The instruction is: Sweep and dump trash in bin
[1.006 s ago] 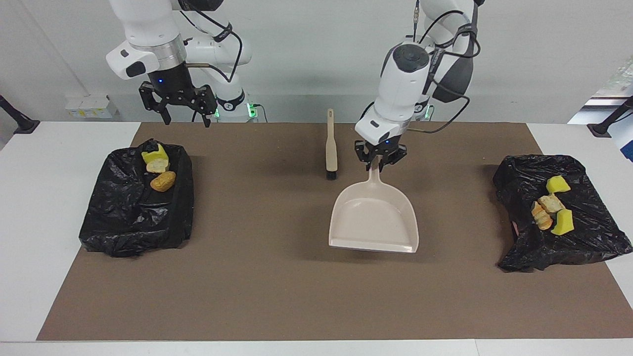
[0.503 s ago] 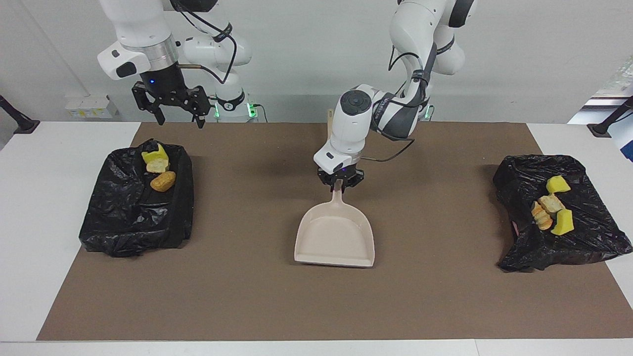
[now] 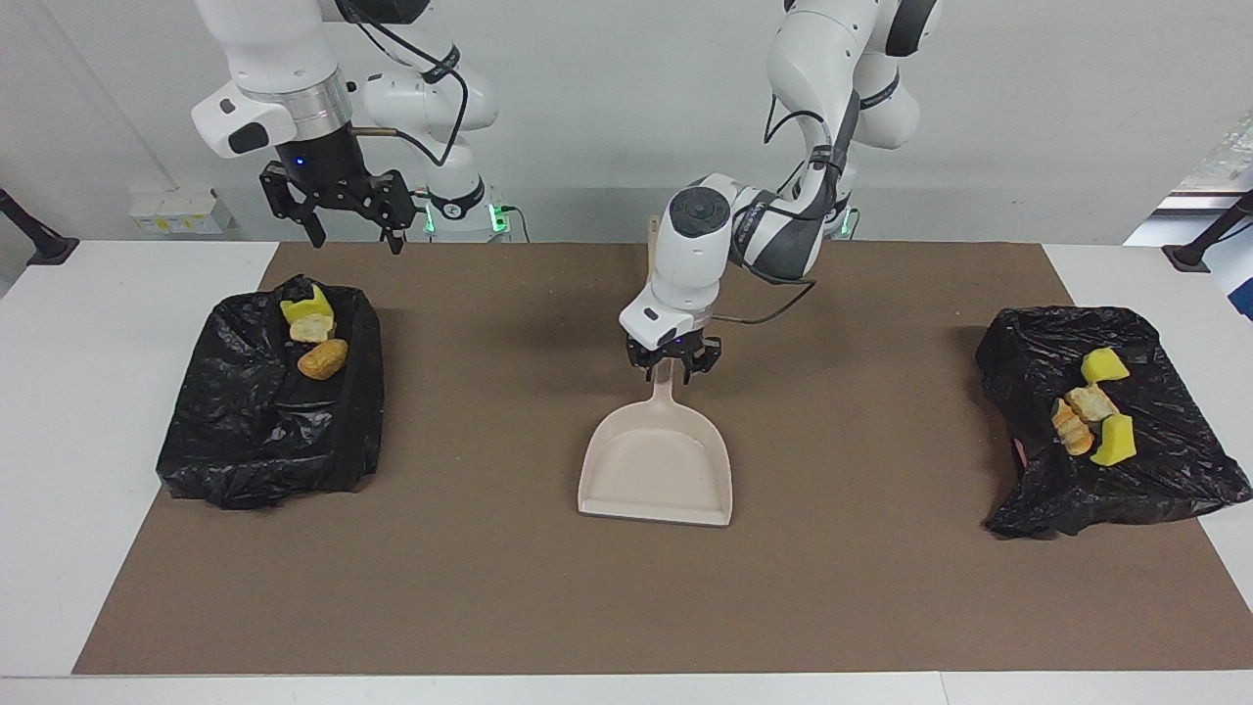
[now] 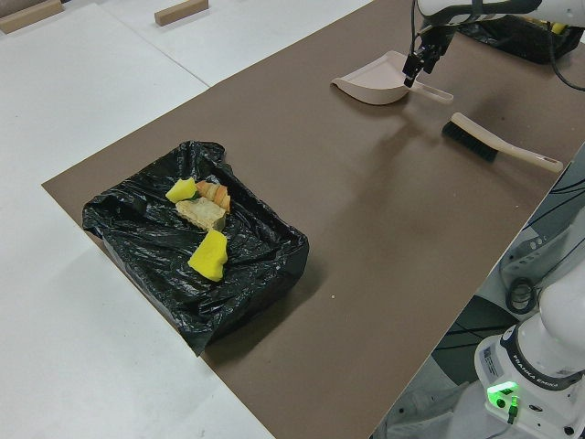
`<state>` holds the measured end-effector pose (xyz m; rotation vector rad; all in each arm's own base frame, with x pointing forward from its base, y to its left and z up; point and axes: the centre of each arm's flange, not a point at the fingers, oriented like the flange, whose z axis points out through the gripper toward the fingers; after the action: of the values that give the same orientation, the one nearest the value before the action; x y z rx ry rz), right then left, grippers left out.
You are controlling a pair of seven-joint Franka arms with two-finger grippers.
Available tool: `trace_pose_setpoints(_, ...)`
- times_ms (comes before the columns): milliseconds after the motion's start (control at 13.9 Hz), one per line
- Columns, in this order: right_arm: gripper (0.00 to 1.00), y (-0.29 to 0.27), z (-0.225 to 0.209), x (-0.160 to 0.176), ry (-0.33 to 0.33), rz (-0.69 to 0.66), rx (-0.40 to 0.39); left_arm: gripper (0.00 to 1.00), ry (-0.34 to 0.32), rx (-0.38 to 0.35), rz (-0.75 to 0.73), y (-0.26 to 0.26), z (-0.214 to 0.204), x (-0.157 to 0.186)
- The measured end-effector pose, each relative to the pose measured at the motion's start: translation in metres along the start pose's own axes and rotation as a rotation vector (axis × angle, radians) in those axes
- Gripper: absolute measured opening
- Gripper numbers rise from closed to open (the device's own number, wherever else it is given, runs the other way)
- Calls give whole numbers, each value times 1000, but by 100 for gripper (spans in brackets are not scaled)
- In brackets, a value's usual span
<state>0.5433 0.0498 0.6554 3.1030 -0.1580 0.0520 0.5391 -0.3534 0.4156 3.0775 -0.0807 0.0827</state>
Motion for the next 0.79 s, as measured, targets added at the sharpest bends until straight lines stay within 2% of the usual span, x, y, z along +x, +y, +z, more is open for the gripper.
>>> trace_pose_setpoints(144,100,0,0,0,0,0,0,100,11,19,-15,-36,-11,17)
trace_pose_setpoints(503,100,0,0,0,0,0,0,100,-22,55,31,-137,-52,56)
trace_pose_setpoints(790,100,0,0,0,0,0,0,100,-86,66,94,-217,-77,69)
